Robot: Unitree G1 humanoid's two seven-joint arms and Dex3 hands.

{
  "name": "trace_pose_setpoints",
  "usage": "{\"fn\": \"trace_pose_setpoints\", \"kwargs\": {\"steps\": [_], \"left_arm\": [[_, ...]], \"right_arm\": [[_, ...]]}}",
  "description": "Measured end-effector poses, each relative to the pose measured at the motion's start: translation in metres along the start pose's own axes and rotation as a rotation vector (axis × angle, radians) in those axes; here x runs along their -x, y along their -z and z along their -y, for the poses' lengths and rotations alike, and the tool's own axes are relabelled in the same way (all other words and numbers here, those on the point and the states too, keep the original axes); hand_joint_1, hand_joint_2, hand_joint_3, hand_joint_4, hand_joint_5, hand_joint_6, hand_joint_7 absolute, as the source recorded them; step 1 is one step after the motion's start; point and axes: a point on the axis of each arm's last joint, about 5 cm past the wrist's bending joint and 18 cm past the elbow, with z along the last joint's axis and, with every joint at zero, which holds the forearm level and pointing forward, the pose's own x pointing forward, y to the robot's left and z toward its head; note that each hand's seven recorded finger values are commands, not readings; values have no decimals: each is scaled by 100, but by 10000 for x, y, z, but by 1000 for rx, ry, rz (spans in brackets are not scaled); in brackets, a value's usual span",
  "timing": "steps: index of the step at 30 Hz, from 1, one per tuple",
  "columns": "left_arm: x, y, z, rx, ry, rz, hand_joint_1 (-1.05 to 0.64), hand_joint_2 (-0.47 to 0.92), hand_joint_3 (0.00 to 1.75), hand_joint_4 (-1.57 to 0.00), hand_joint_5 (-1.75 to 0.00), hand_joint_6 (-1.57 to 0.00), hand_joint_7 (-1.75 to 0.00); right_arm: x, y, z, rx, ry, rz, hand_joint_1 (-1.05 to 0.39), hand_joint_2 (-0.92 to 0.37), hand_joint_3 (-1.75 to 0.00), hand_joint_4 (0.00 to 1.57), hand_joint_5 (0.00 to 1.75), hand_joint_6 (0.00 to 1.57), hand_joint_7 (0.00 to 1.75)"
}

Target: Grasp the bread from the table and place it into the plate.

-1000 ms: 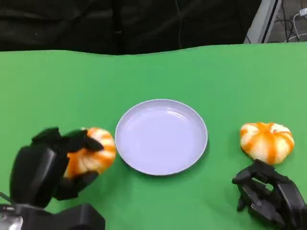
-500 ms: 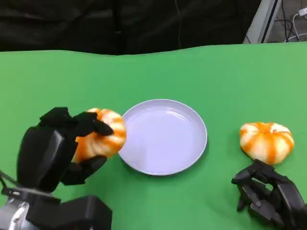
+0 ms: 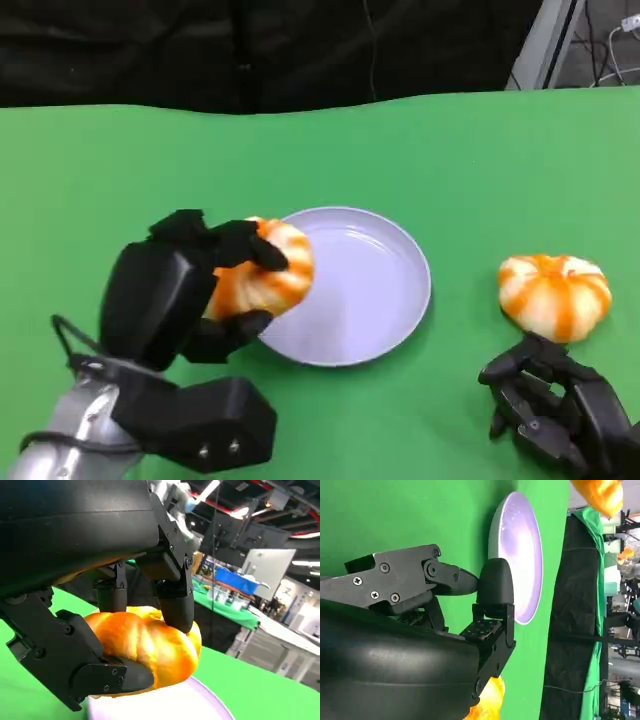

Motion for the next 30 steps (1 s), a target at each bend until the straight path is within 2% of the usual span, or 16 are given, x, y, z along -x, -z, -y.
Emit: {"fn": "trace_pose_setpoints", "kwargs": {"steps": [6,10,15,18,21,30], "left_arm": [[-108,-26,137,24,46,19,-11,57,81,-78,-165,-91,-111],[-156,-43,271,39,92,24,-10,59,77,-72,-173,-82,-127],[-233,-55,329,43,101,39,-10,62,74,-69,-175,-78,-132],[-277,-64,414,54,137,34,-10,65,69,-69,-175,-75,-137],[-334,-88,489,59,175,41,-12,67,68,-68,-175,-73,-138],[-441,-103,590,58,241,47,-6,71,59,-66,-175,-73,-132]], "right_arm": [[2,-1,-7,3,1,1,-31,-92,-50,70,175,64,142],[0,-3,-23,9,-2,2,-31,-92,-50,70,175,65,142],[1,-3,-25,10,-3,2,-30,-92,-50,70,175,64,143],[0,-2,-28,11,-4,2,-29,-92,-51,71,175,64,143],[2,-2,-29,12,-5,3,-28,-92,-52,71,175,65,143],[3,-1,-31,11,-5,4,-26,-92,-54,72,175,65,142]]}}
